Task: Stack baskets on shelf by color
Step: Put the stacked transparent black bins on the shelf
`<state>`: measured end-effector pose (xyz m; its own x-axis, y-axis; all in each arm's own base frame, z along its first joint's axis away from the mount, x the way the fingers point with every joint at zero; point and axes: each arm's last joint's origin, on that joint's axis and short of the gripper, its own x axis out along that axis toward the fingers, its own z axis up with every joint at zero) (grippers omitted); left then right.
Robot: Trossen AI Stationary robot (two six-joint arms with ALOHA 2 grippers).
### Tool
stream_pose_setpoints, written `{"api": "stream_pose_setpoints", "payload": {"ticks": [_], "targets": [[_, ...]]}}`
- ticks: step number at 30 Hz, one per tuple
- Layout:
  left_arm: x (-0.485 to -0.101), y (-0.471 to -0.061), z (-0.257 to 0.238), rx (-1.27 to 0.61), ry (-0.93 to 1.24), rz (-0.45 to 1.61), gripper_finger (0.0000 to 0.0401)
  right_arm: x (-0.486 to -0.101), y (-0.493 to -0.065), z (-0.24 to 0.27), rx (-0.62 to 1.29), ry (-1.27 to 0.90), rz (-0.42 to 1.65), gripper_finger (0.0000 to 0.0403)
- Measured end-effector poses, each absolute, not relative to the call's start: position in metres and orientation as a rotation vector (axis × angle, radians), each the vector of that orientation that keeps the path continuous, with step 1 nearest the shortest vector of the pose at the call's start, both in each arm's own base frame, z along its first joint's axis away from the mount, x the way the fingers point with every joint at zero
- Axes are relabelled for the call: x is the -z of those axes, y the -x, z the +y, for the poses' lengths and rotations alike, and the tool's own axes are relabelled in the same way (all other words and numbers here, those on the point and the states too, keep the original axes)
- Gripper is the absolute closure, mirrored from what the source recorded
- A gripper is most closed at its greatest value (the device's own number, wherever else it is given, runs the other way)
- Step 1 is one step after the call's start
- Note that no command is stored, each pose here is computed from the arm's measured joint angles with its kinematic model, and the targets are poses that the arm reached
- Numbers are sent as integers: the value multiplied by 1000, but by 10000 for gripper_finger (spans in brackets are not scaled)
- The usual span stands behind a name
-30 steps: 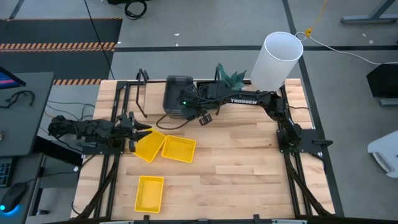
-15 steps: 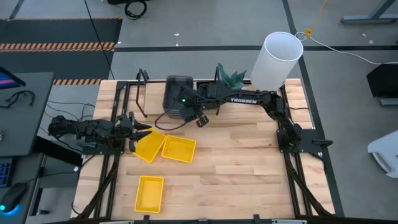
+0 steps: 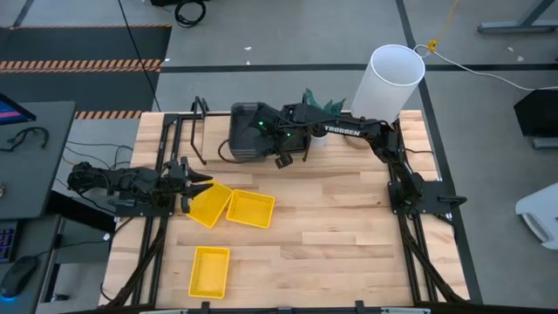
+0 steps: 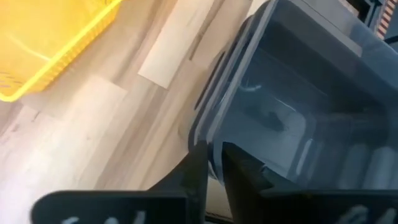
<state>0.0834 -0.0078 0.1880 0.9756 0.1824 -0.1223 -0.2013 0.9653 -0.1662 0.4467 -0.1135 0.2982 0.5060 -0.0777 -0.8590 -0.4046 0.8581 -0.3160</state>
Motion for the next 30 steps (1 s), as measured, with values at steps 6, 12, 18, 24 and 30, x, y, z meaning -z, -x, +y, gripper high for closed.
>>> {"api": "stream_pose_setpoints", "payload": {"ticks": [6,12,18,24,30], "targets": [[-188,-83,-8,-194,179,107,284,-298,-445,-119,-209,511,1031,384],[-188,-83,-8,-195,178,107,284,-298,-443,-123,-165,508,1060,395],[-188,-83,-8,-195,179,106,284,-298,-440,-128,-120,487,1094,399],[-188,-83,-8,-195,179,107,284,-297,-435,-128,-143,481,1140,399],[-188,-83,-8,-195,179,106,284,-302,-431,-125,-190,519,1170,399]]}}
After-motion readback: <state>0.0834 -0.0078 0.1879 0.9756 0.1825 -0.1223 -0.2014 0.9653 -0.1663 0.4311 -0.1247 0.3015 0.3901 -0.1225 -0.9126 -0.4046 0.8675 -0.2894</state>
